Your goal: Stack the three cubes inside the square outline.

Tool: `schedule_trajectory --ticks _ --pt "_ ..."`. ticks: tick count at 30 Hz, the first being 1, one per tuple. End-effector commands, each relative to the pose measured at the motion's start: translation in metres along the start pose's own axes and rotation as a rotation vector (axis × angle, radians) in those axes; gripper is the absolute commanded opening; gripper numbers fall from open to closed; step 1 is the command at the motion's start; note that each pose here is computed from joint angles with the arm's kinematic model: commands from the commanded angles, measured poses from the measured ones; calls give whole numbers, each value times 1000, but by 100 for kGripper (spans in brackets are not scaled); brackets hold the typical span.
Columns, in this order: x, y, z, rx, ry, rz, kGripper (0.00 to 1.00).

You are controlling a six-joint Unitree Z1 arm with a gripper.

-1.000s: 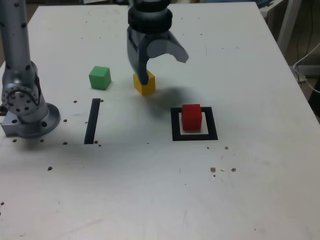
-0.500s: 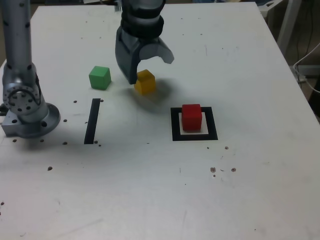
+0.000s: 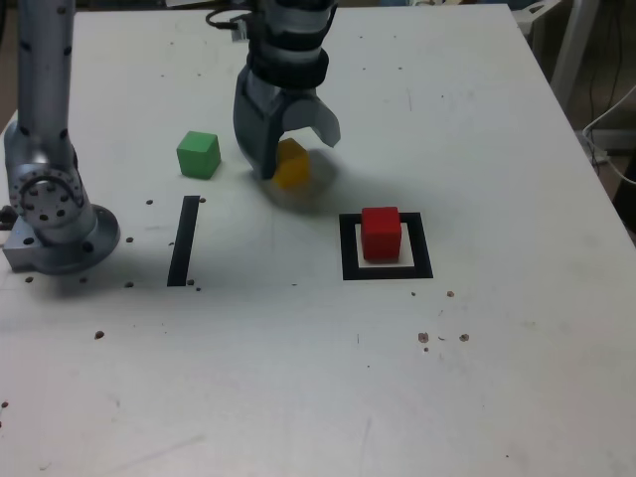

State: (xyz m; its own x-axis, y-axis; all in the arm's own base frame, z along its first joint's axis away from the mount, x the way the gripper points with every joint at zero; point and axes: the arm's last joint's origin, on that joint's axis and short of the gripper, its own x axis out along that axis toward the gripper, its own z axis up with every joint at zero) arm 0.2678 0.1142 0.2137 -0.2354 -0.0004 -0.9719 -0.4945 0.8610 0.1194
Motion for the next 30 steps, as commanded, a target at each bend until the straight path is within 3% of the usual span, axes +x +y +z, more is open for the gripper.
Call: schedule_trajectory --ticks 1,10,23,30 --pt "2 -1 4 14 1 -17 79" --pt "9 0 11 40 -2 -70 73" --pt "6 7 14 43 -21 -50 57" --pt "4 4 10 87 -25 -88 43"
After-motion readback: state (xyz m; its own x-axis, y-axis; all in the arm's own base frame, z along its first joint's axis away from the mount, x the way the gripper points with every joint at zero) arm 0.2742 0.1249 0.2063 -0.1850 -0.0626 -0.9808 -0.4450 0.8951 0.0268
